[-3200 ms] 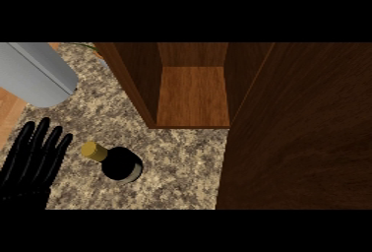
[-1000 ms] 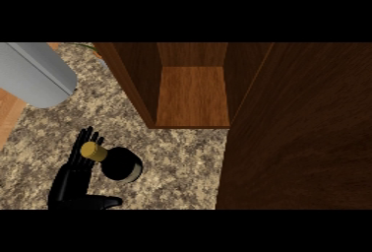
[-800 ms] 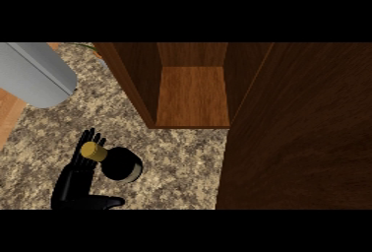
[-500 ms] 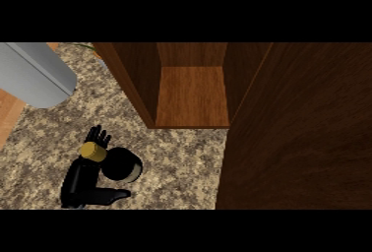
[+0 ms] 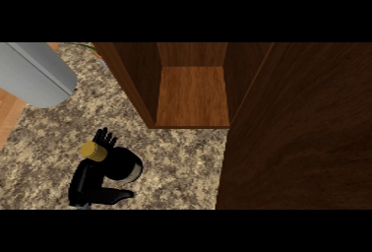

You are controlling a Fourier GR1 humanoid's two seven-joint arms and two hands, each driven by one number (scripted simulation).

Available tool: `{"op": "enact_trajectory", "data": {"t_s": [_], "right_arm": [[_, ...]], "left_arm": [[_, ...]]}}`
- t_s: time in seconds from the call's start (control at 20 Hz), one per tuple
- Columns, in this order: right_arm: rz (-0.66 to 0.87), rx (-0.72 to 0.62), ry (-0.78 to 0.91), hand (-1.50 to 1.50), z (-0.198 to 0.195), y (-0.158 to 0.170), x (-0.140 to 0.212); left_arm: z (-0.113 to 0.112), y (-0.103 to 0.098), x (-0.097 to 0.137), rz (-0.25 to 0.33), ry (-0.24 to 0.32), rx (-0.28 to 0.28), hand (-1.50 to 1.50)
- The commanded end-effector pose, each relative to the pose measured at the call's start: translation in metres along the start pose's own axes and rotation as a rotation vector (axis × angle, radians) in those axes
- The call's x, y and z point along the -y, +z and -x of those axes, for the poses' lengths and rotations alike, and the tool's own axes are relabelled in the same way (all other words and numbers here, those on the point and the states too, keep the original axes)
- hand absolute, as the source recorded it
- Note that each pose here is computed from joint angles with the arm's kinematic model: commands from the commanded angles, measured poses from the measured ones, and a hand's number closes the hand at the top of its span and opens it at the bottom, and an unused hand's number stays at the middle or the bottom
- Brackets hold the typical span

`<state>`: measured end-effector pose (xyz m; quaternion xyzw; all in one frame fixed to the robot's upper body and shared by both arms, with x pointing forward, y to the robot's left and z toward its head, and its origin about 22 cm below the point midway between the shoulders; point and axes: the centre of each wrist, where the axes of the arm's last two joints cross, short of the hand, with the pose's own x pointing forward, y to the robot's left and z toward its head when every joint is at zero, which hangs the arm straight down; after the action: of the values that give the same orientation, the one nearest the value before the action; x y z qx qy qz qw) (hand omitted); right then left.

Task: Pick up the wine, place it into the cabinet and close the cabinet

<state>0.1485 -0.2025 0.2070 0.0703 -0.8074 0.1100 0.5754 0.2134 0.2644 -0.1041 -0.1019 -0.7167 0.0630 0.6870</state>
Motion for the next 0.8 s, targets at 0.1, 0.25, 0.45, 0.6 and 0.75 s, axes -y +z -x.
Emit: {"op": "enact_trajectory", "data": {"t_s": [0.1, 0.25, 0.45, 0.6, 0.75], "right_arm": [[0.011, 0.063, -0.015, -1.50, -0.020, 0.022, 0.000], [0.011, 0.063, 0.003, -1.50, -0.025, 0.021, 0.008], [0.005, 0.052, -0.012, -1.50, -0.013, 0.011, -0.003], [0.008, 0.053, -0.015, -1.50, -0.008, 0.006, 0.002], [0.017, 0.057, -0.023, -1.50, -0.012, 0.014, 0.001]], "left_arm": [[0.007, 0.004, -0.002, 0.020, 0.053, 0.013, -1.50], [-0.009, -0.034, 0.008, 0.019, 0.080, 0.022, -1.50], [0.010, -0.008, 0.005, 0.122, 0.131, 0.021, 1.50], [-0.003, -0.028, 0.018, 0.163, 0.051, 0.049, 1.50], [0.008, -0.025, 0.013, 0.171, 0.004, 0.034, 1.50]]}}
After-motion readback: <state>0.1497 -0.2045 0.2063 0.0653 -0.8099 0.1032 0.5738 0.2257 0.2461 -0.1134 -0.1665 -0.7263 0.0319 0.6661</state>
